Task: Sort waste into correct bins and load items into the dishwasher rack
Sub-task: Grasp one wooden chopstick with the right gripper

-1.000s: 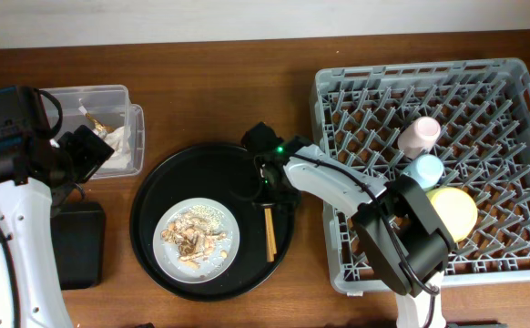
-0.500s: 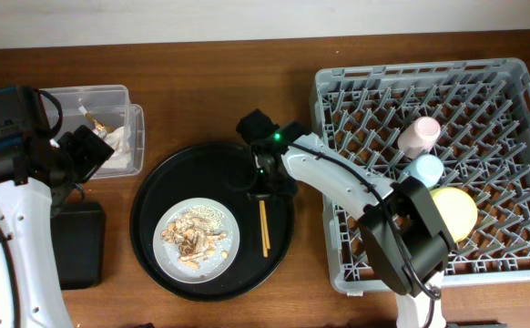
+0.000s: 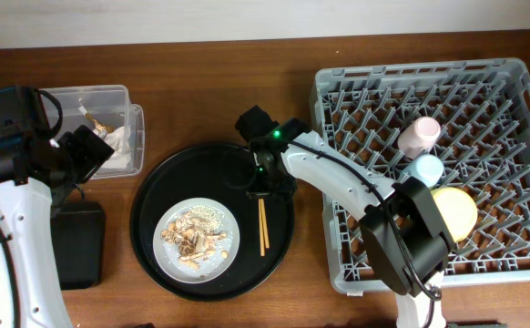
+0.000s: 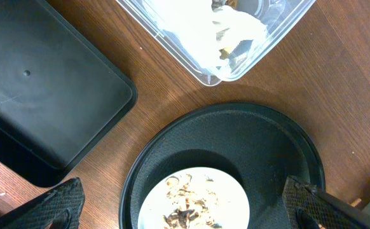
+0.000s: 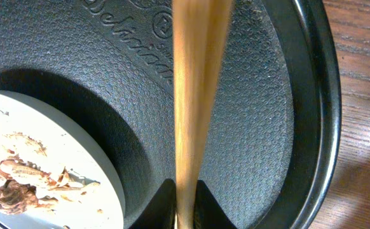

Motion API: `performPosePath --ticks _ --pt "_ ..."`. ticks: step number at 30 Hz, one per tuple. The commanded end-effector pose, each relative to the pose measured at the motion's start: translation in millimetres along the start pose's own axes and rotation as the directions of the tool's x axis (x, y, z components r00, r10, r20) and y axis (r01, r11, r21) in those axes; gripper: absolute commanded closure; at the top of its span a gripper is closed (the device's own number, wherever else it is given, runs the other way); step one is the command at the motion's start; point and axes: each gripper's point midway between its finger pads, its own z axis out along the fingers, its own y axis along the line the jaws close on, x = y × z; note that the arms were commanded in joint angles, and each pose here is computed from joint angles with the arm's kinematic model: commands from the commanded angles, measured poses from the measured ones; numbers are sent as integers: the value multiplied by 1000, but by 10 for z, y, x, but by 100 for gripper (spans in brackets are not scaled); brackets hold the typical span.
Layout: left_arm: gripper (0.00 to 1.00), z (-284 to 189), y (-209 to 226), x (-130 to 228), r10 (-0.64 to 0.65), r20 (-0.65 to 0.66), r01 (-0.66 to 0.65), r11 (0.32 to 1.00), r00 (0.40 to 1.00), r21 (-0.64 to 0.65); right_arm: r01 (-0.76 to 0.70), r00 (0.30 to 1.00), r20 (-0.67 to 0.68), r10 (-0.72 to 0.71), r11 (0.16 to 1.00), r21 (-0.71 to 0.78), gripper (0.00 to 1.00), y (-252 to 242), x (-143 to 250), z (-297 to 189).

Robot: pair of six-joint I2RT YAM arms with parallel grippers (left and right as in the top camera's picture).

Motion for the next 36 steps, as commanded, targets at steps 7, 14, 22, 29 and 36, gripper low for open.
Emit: performPosePath --ticks 7,14,22,29,36 --pt "1 -6 10 -10 -8 3 8 1000 1000 -3 10 1000 10 -10 1000 -9 96 57 -25 -33" --pt "1 -6 9 -10 -8 3 8 1000 1000 -3 5 997 78 -13 995 104 61 -137 -146 -43" --pt "1 -6 10 -10 -8 3 8 1000 1000 -3 -4 996 88 -10 988 155 57 -298 -117 116" --pt "0 -6 9 -10 -8 3 8 1000 1000 -3 14 996 91 -18 999 35 58 -83 -147 186" --pt "1 -6 9 -10 -8 3 8 1000 1000 -3 24 994 108 -24 1000 -1 58 -5 -195 190"
